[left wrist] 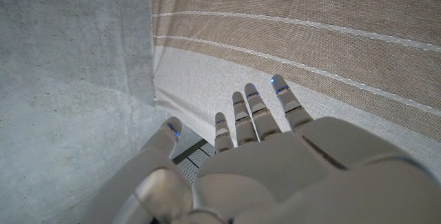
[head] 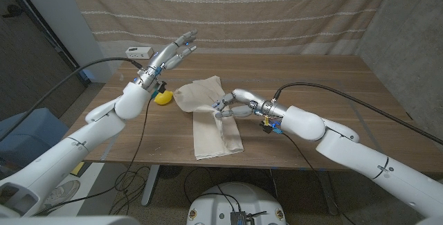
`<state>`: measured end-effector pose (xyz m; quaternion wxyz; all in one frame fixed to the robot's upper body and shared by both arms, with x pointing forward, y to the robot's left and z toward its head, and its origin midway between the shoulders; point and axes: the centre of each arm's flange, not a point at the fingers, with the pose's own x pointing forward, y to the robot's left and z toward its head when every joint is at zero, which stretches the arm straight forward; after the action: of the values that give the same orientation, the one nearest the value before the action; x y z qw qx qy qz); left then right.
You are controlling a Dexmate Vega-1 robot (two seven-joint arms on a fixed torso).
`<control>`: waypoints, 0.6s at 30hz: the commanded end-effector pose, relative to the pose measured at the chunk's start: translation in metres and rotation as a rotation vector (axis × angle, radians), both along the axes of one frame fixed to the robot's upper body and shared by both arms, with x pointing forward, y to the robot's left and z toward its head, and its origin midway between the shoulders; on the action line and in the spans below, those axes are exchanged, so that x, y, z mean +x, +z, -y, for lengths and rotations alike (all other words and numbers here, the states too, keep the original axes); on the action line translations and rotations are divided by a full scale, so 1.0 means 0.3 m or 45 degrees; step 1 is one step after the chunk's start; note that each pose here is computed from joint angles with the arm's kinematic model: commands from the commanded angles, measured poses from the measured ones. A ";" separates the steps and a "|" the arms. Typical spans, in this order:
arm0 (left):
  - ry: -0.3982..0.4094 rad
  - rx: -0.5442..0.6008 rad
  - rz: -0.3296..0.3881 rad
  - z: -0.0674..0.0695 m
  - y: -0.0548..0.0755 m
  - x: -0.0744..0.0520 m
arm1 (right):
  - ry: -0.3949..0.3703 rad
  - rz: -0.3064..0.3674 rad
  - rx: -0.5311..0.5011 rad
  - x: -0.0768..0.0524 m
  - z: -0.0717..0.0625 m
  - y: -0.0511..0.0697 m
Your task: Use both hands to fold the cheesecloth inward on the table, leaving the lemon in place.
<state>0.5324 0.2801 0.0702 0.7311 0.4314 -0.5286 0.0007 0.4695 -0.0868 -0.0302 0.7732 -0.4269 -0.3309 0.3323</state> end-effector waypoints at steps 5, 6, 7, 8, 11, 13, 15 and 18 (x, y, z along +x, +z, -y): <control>-0.013 0.007 -0.001 0.016 0.007 -0.004 | 0.153 -0.358 -0.287 0.039 -0.015 -0.029; -0.012 0.008 -0.002 0.016 0.006 -0.004 | 0.154 -0.359 -0.278 0.041 -0.011 -0.028; -0.012 0.007 -0.002 0.017 0.005 -0.005 | 0.155 -0.361 -0.262 0.042 -0.007 -0.026; -0.013 0.007 -0.004 0.017 0.004 -0.005 | 0.154 -0.357 -0.243 0.044 -0.001 -0.025; -0.009 0.007 -0.006 0.018 0.000 -0.006 | 0.161 -0.360 -0.125 0.058 0.023 -0.024; -0.010 0.005 -0.010 0.018 -0.004 -0.006 | 0.149 -0.334 -0.018 0.069 0.046 -0.025; -0.008 0.004 -0.015 0.017 -0.009 -0.006 | 0.113 -0.278 0.080 0.076 0.068 -0.023; -0.008 0.001 -0.030 0.016 -0.019 -0.003 | 0.083 -0.205 0.191 0.082 0.096 -0.019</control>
<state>0.5308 0.2756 0.0703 0.7310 0.4303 -0.5295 -0.0046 0.4850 -0.0921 -0.0384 0.7692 -0.4025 -0.2447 0.4319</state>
